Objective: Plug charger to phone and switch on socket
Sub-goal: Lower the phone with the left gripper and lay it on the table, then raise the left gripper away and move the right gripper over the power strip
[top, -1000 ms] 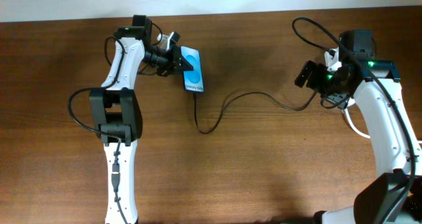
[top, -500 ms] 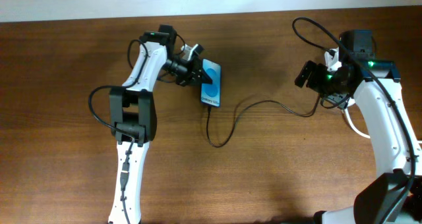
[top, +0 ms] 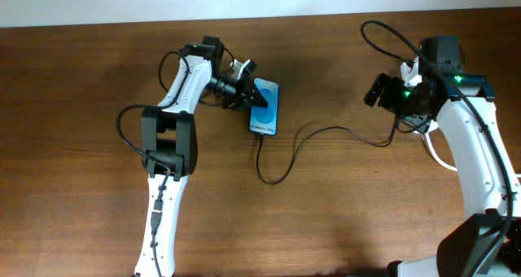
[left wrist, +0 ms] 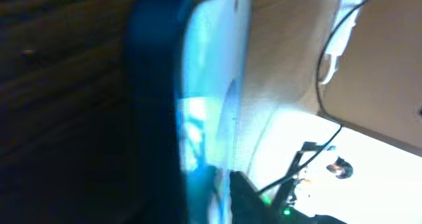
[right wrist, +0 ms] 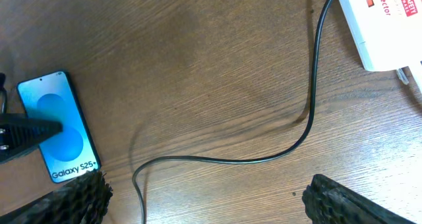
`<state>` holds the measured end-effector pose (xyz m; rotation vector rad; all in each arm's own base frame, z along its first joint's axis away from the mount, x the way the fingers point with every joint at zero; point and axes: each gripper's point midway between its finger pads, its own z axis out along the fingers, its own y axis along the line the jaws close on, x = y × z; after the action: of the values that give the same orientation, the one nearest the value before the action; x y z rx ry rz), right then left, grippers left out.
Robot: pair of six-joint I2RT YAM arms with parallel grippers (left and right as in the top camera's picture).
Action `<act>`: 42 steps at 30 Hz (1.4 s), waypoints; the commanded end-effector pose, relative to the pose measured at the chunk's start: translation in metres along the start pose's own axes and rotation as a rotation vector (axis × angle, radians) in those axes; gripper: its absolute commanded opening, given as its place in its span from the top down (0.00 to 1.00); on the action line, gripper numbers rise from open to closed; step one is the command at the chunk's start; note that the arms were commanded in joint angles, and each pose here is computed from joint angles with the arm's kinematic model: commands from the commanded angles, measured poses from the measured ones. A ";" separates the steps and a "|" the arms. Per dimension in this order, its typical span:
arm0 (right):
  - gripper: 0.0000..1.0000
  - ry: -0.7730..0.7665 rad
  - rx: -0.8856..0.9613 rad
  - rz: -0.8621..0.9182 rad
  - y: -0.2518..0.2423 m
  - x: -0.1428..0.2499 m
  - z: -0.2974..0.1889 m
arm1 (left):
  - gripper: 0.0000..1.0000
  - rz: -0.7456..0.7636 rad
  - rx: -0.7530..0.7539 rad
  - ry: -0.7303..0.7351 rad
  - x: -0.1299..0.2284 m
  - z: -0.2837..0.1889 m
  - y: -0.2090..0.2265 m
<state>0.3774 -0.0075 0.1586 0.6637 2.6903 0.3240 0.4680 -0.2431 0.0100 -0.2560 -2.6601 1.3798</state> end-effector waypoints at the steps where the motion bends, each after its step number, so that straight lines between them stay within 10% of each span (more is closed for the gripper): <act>1: 0.02 0.000 -0.002 -0.001 0.000 0.002 0.000 | 0.61 -0.033 -0.168 0.021 0.004 0.003 0.043; 4: 0.02 -0.001 -0.002 -0.002 0.000 0.001 0.000 | 0.21 -0.036 -0.191 0.016 0.003 0.000 0.049; 9: 0.02 0.001 -0.001 0.000 -0.001 0.002 0.000 | 0.01 -0.053 -0.197 -0.023 -0.004 -0.022 0.055; 21: 0.02 -0.048 0.104 0.005 -0.020 -0.008 -0.002 | 0.01 -0.088 -0.705 -0.114 -0.014 -0.114 0.093; 29: 0.02 -0.138 0.164 0.258 -0.124 -0.052 -0.041 | 0.01 0.069 -0.898 -0.693 -0.033 -0.289 -0.068; 42: 0.02 -0.208 0.205 0.389 -0.209 -0.101 0.023 | 0.01 0.059 -0.900 -0.674 -0.019 -0.293 -0.076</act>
<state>0.3714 -0.2288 0.1146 1.2416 2.4054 0.0672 0.5356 -0.0602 0.2464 0.0456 -3.7070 0.1777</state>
